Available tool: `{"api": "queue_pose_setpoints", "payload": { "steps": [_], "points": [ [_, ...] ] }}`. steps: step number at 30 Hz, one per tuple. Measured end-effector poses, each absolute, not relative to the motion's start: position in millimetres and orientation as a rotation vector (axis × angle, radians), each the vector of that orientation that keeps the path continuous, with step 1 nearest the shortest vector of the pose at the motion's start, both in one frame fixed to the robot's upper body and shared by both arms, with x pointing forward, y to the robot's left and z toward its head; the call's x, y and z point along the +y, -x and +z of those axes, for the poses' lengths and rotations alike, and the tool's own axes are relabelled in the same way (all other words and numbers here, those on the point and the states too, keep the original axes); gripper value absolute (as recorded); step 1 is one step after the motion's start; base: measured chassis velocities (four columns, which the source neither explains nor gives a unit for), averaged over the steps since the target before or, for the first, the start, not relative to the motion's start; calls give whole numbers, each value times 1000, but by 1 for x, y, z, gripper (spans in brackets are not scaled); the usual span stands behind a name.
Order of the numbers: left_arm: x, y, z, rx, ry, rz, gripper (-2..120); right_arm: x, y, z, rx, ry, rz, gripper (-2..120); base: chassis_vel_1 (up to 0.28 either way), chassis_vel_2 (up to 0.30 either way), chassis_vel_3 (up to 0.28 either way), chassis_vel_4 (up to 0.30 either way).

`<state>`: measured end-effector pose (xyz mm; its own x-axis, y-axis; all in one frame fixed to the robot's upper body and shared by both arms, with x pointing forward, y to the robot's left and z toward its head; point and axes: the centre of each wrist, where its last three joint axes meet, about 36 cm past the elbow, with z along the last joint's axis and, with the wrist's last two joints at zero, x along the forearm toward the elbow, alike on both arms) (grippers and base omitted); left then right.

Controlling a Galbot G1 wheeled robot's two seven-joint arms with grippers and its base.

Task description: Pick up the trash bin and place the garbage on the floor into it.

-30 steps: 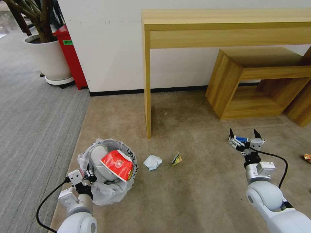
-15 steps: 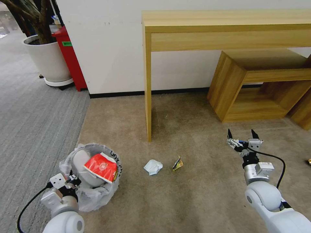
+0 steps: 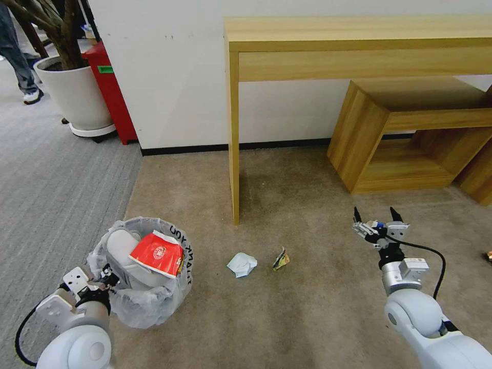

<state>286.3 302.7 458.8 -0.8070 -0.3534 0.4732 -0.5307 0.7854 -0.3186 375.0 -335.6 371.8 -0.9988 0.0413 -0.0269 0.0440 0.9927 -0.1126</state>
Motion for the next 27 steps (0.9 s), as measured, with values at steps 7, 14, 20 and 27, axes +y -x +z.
{"api": "queue_pose_setpoints", "payload": {
  "steps": [7,14,20,27],
  "points": [
    [308,-288,458,-2555,-653,628,1,-319,-379,369,3179,-7,-170,100,0,0,0,0],
    [312,-291,455,-2548,-652,630,1,-297,-381,365,3315,-1,-125,100,0,0,0,0],
    [311,-292,453,-2548,-651,628,1,-271,-394,359,3484,-83,33,100,0,0,0,0],
    [307,-293,450,-2558,-650,626,1,-230,-401,341,3680,-185,185,100,0,0,0,0]
  ]
}}
